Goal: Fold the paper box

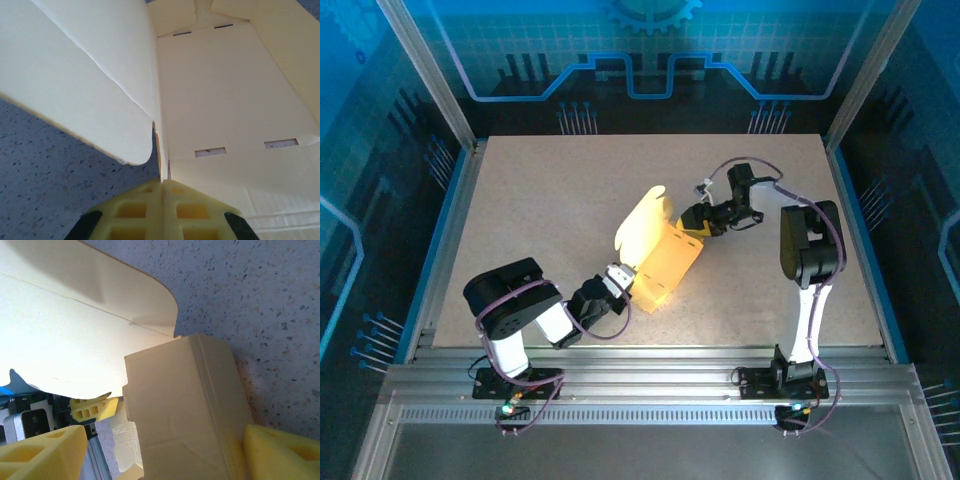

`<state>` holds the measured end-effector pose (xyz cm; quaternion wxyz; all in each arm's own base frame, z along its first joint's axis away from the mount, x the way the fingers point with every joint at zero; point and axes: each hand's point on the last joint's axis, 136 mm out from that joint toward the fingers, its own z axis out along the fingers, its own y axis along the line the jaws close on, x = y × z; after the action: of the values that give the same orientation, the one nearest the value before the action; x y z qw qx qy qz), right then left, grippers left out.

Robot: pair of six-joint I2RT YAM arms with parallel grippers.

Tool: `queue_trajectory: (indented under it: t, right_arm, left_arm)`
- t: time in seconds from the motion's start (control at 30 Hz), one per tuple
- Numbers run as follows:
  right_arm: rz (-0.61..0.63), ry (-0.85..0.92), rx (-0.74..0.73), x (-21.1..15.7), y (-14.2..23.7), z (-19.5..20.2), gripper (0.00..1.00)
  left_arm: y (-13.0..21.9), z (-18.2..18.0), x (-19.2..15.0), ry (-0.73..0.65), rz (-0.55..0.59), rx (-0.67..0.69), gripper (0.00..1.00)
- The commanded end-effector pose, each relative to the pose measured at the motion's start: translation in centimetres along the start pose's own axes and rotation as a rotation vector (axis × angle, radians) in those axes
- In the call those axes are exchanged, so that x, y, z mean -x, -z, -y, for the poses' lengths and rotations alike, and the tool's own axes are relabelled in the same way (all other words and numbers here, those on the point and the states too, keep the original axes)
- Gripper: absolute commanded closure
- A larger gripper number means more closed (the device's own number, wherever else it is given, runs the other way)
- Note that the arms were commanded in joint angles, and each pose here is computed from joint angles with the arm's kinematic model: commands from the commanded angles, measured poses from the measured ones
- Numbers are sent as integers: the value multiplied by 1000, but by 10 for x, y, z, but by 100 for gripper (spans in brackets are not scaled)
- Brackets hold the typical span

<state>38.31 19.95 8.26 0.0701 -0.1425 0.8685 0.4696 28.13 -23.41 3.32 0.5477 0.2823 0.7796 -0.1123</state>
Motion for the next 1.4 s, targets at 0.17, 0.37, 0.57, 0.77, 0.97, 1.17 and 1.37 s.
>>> queue_trajectory:
  t: [0.17, 0.37, 0.57, 0.77, 0.97, 1.17, 1.37]
  right_arm:
    - [30, -49, 0, -1, -4, -12, 34]
    - [-2, -41, -27, -11, -9, -7, 45]
    - [-61, 43, -121, -20, -11, 1, 47]
    - [-115, 112, -208, -27, -13, 8, 54]
    - [-177, 144, -284, -37, -21, 17, 57]
    - [-235, 182, -417, -44, -25, 33, 57]
    - [-248, 223, -488, -44, -23, 36, 65]
  left_arm:
    - [0, 5, -20, -49, -83, -20, 100]
    - [1, 4, -21, -46, -84, -17, 100]
    - [2, 4, -21, -43, -84, -13, 100]
    - [2, 3, -21, -39, -83, -10, 100]
    - [1, 3, -21, -36, -85, -8, 100]
    - [2, 3, -22, -34, -86, -7, 100]
    - [2, 2, -22, -34, -86, -4, 100]
